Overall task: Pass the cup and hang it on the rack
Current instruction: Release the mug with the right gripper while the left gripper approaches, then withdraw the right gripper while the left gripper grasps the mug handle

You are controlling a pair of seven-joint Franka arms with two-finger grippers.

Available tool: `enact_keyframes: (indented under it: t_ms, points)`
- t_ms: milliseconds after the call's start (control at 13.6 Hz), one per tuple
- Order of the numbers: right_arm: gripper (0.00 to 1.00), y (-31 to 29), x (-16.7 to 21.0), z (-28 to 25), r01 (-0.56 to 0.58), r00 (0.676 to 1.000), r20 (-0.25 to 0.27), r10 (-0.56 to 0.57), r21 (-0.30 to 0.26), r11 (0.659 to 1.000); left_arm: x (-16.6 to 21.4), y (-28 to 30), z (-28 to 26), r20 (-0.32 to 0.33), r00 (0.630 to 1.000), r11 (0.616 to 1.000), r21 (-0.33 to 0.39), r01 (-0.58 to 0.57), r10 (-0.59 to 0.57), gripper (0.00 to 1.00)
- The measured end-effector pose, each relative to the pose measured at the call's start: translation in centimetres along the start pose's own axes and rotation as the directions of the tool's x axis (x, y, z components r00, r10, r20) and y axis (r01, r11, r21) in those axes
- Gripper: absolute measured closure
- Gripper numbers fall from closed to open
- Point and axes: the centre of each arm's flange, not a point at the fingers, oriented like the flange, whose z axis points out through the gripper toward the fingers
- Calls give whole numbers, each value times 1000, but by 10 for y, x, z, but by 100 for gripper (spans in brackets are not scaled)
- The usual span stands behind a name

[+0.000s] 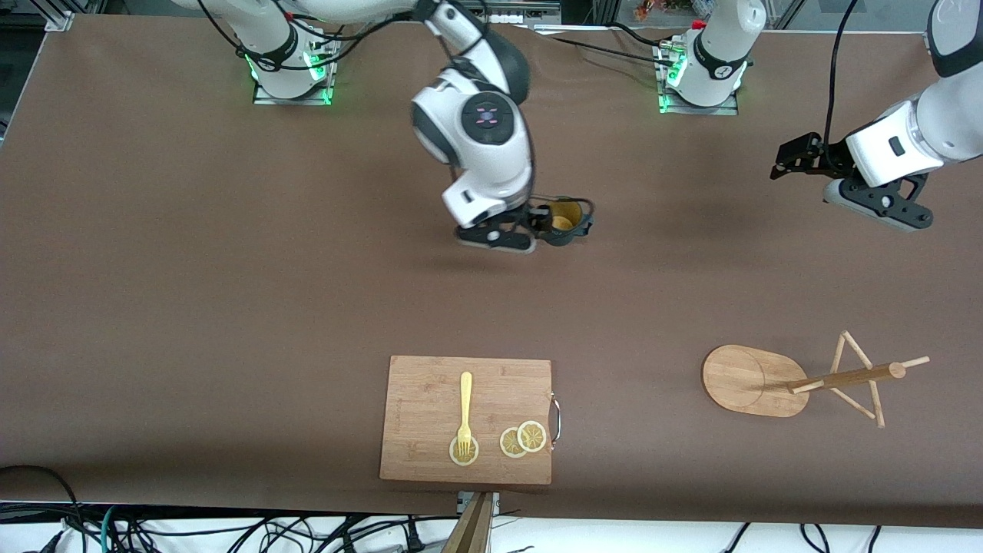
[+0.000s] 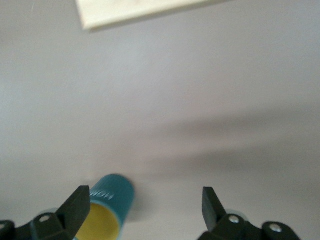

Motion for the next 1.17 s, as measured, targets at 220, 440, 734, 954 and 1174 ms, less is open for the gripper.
enact_keyframes:
  t_ms: [220, 440, 734, 954, 1174]
  points:
    - [0, 86, 79, -59, -41, 998, 38, 41, -5, 999, 3, -6, 36, -15, 973, 970, -74, -231, 230, 0]
    - [0, 165, 126, -102, -18, 997, 77, 19, -23, 1000, 9, -16, 100, -161, 894, 891, -122, -438, 418, 0]
    - [0, 275, 154, -169, 74, 988, 138, -69, -36, 997, 0, -24, 187, -394, 740, 775, -100, -624, 546, 0]
    - [0, 348, 154, -214, 144, 979, 150, -137, -32, 989, 13, -5, 218, -540, 587, 661, -73, -747, 604, 0]
    - [0, 394, 131, -238, 160, 977, 147, -156, -17, 987, 21, 0, 278, -682, 437, 573, -32, -819, 586, 0]
